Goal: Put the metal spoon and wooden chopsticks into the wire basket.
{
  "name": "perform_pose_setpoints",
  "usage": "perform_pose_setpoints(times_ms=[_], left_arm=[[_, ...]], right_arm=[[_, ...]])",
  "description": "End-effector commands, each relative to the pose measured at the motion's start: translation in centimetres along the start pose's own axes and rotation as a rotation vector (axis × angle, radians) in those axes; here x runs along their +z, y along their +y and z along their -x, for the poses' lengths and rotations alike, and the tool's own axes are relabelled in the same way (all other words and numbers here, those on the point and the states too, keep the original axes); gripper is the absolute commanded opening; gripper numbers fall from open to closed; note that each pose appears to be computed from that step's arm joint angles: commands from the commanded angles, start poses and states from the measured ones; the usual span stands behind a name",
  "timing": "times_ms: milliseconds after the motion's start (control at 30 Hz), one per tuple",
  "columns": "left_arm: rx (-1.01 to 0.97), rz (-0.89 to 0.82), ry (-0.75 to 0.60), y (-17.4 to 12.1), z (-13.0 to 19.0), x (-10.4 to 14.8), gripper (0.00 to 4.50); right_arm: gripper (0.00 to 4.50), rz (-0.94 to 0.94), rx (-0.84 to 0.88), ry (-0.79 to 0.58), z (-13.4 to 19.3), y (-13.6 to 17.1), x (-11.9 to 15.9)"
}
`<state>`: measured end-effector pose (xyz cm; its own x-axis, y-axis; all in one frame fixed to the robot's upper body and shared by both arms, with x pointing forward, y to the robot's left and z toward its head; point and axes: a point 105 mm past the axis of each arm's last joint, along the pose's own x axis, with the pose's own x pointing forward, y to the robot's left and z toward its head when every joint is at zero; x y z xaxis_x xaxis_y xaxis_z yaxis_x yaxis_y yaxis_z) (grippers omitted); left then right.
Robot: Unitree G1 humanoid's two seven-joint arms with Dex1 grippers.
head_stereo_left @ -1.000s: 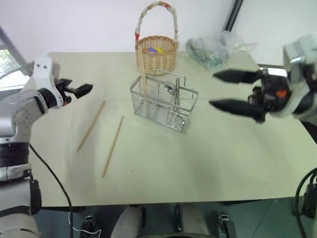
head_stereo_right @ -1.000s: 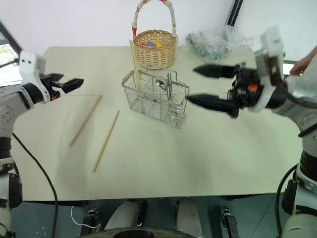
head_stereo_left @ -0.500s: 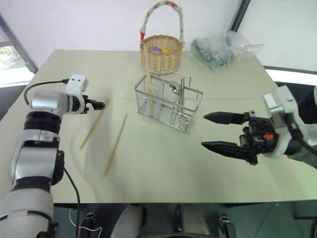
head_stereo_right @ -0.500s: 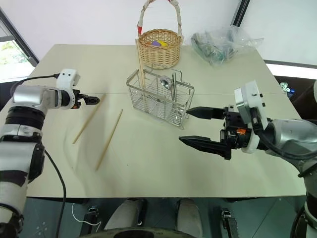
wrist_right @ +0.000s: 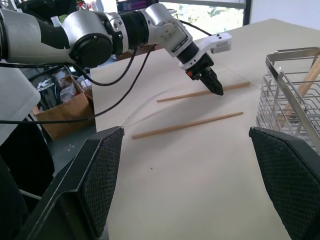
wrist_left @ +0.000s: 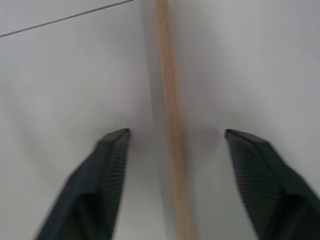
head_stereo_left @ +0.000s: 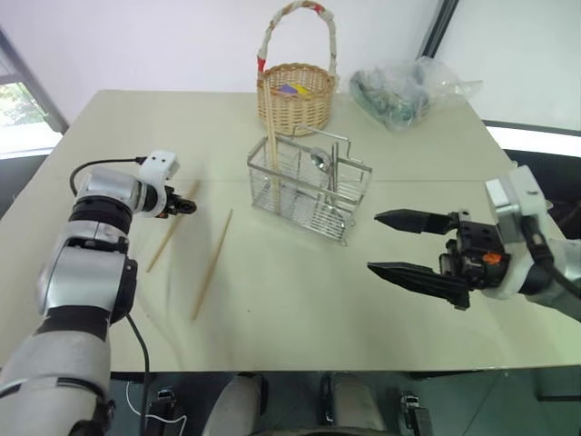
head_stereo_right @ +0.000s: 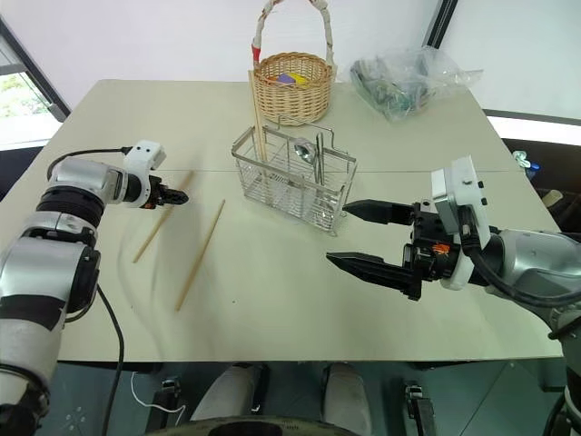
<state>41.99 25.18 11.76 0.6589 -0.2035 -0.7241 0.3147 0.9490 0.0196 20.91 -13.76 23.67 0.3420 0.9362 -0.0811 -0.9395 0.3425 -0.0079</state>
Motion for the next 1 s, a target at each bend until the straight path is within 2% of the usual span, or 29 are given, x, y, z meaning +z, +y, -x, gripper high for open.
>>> perform_pose_setpoints(times_ms=[33, 100, 133, 300, 400, 533, 600, 667, 833, 1000], left_arm=[[-0.007, 0.001, -0.021, -0.1, 0.2, 0.8, 1.22], [-0.009, 0.01, -0.033, -0.1, 0.2, 0.9, 0.23], [-0.013, 0.026, -0.045, -0.2, 0.2, 1.0, 0.05], [0.01, 0.05, -0.212, 0.2, 1.3, 4.0, 0.05], [0.075, 0.101, -0.493, 1.4, 3.9, 8.1, 0.05], [0.087, 0.26, -0.785, 2.4, 7.8, 11.2, 0.05], [-0.022, 0.369, -1.055, 1.6, 12.9, 14.5, 0.05], [-0.125, 0.439, -1.212, 0.3, 16.4, 16.3, 0.05], [-0.304, 0.462, -1.309, -4.2, 18.8, 19.4, 0.05], [-0.394, 0.371, -1.273, -8.4, 17.1, 20.8, 0.05]], right_arm=[[4.14, 0.055, 0.0, -0.016, 0.2, 0.5, 1.0], [4.14, 0.054, -0.004, -0.016, 0.3, 0.5, 1.0], [4.14, 0.053, -0.006, -0.015, 0.3, 0.4, 1.0], [4.14, 0.049, -0.044, -0.008, 0.8, -0.3, 0.7], [4.14, 0.034, -0.099, -0.027, 1.2, -1.6, 1.1], [4.14, 0.032, -0.12, -0.018, 1.3, -2.1, 0.9], [4.14, 0.031, -0.125, -0.013, 1.3, -2.1, 0.6], [4.14, 0.027, -0.127, -0.011, 1.3, -2.0, 0.4], [4.14, 0.025, -0.136, -0.011, 1.3, -2.3, 0.1], [4.14, 0.031, -0.16, -0.029, 1.3, -2.6, 0.1]])
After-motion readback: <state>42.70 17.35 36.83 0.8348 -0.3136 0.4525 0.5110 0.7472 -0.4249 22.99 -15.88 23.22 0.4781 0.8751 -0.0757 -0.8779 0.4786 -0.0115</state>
